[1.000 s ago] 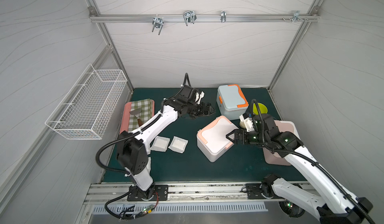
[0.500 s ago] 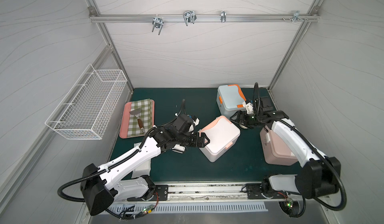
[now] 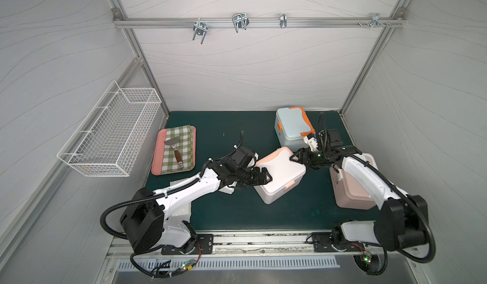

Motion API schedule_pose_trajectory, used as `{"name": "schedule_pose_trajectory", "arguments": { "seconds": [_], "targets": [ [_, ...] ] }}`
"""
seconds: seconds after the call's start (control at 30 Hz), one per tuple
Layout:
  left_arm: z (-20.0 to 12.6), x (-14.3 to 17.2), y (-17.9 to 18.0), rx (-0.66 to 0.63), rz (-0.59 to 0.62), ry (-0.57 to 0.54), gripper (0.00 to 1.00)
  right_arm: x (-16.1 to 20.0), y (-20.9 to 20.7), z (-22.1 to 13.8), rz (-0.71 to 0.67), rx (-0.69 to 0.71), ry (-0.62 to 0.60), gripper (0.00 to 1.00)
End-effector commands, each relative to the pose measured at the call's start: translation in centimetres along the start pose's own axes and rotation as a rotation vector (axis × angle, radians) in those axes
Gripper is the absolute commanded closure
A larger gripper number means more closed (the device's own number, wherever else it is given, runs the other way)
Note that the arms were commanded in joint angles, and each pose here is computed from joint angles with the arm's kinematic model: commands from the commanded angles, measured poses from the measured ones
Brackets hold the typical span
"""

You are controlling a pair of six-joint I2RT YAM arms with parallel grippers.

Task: Open first aid kits and take out gauze
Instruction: Adjust the first aid kit at the center of the board.

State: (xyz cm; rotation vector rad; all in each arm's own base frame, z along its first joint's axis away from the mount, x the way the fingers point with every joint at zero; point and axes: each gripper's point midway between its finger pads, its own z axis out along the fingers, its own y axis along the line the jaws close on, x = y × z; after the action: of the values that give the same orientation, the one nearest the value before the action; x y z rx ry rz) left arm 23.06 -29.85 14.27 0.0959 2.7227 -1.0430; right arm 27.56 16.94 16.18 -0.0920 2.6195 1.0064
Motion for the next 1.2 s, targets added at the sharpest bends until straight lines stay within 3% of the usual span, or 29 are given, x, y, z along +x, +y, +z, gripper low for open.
{"name": "schedule_pose_trajectory", "arguments": {
  "seconds": [0.0,0.27,0.47,0.6,0.87,1.0,1.17],
  "targets": [
    [-1.4,-5.5,-3.6,0.13,0.053,-0.115,0.08,3.3,2.9,-0.8,-0.038,-0.087,0.045,0.26],
    [-0.8,-11.9,-3.0,0.15,0.054,-0.137,0.08,10.1,4.6,-1.5,-0.074,-0.065,0.1,0.23],
    [-1.8,-14.6,0.6,0.119,-0.022,-0.165,0.09,10.0,3.6,-3.7,-0.079,0.037,0.038,0.08],
    [-4.3,-13.2,2.0,0.053,-0.023,-0.188,0.08,8.5,4.0,-4.9,-0.11,0.074,-0.005,0.02],
    [-7.6,-6.5,4.5,-0.007,-0.089,-0.213,0.08,2.2,5.2,-5.3,-0.151,0.062,-0.074,0.02],
    [-7.9,-4.2,4.2,0.007,-0.089,-0.215,0.08,-1.1,6.2,-3.8,-0.177,0.041,-0.075,0.02],
    [-6.3,-4.1,2.5,0.056,-0.071,-0.183,0.08,-3.1,5.1,-0.2,-0.191,0.06,-0.008,0.03]
  ]
}}
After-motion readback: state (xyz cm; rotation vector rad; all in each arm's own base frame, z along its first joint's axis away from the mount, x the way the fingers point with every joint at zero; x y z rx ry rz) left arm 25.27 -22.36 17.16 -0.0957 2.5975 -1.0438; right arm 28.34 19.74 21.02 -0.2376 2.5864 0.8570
